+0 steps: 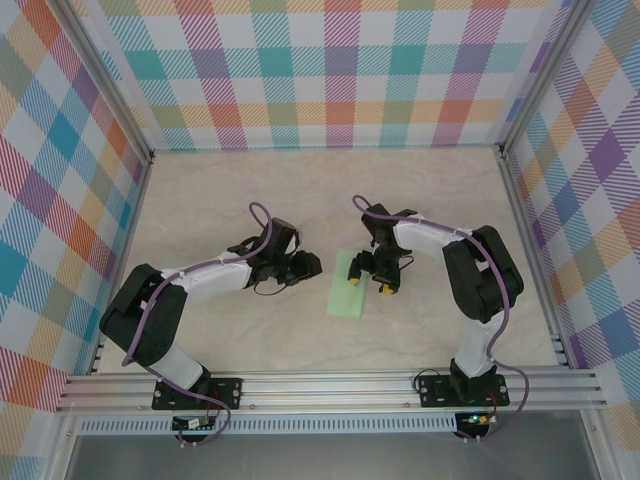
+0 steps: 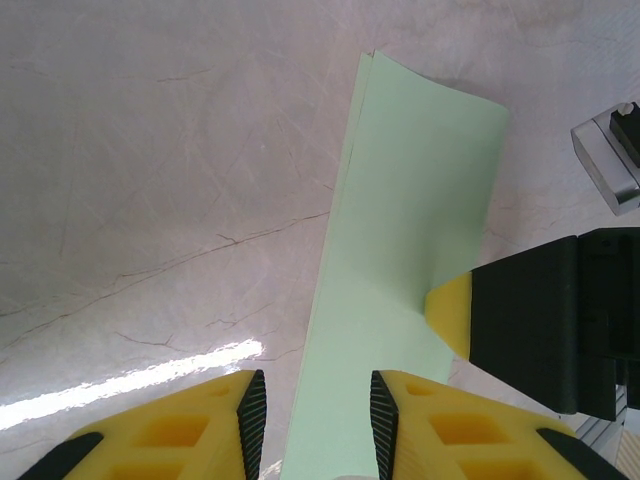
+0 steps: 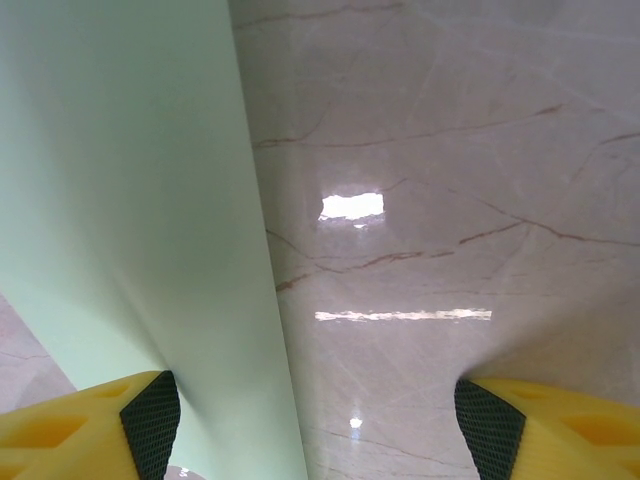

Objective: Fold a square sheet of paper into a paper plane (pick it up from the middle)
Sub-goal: Fold the square sheet of paper in half at the center of the table.

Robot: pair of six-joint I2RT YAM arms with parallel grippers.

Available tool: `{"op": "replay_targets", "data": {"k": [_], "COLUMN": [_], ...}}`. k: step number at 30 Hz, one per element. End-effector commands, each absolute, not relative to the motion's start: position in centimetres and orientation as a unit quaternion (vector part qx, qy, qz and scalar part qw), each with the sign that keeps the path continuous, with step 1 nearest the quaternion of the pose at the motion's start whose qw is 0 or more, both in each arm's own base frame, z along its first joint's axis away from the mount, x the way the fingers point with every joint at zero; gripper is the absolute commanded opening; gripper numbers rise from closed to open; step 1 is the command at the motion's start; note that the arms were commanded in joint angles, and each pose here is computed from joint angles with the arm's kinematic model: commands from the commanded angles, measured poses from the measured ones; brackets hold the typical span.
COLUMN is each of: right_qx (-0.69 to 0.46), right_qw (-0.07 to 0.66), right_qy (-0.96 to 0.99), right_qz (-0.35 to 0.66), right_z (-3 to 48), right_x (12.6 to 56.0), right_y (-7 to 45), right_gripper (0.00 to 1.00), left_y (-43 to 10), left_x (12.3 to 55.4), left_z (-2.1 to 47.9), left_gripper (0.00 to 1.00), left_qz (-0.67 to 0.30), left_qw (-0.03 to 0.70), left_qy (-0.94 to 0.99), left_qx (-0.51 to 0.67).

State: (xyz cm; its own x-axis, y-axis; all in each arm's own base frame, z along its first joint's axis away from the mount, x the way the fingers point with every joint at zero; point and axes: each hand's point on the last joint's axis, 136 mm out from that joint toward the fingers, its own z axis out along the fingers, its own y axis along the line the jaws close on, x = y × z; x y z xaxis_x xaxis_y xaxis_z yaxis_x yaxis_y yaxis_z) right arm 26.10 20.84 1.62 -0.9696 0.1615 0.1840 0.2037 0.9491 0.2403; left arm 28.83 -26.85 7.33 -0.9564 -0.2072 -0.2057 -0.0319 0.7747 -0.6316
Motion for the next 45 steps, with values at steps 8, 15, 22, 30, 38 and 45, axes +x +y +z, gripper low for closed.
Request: {"op": "replay_targets", "data": {"k": [8, 15, 22, 30, 38, 45], "right_qx": [-0.092, -0.084, -0.079, -0.076, -0.077, -0.077], "right_qw": [0.103, 0.105, 0.109, 0.109, 0.114, 0.115], "right_qy": [-0.988, -0.989, -0.989, -0.99, -0.99, -0.99], "right_qz": [-0.062, -0.061, -0.054, -0.052, -0.045, -0.037], "right_z": [-3.0, -3.1, -3.5, -3.6, -4.0, -4.2], "right_x": [25.1, 25.2, 25.0, 25.1, 24.9, 24.8], "right_y": [18.8, 18.9, 18.7, 18.7, 18.4, 18.2], "right_gripper": [0.77, 0.79, 0.81, 0.82, 0.81, 0.81], "left_y": [-28.4, -28.4, -28.3, -28.3, -28.4, -29.0], "left_x": [29.2, 29.3, 29.3, 29.3, 29.2, 29.5], "left_z": [8.2, 8.3, 8.1, 8.1, 7.9, 7.9], "left_gripper": [0.32, 0.32, 0.32, 0.32, 0.32, 0.3], "left_qz": [-0.351, -0.347, -0.346, -0.345, -0.345, -0.355], "left_qw": [0.129, 0.132, 0.13, 0.129, 0.125, 0.117], "left_qy": [0.926, 0.927, 0.928, 0.929, 0.929, 0.926], "left_qx": [-0.047, -0.049, -0.05, -0.05, -0.048, -0.049]}}
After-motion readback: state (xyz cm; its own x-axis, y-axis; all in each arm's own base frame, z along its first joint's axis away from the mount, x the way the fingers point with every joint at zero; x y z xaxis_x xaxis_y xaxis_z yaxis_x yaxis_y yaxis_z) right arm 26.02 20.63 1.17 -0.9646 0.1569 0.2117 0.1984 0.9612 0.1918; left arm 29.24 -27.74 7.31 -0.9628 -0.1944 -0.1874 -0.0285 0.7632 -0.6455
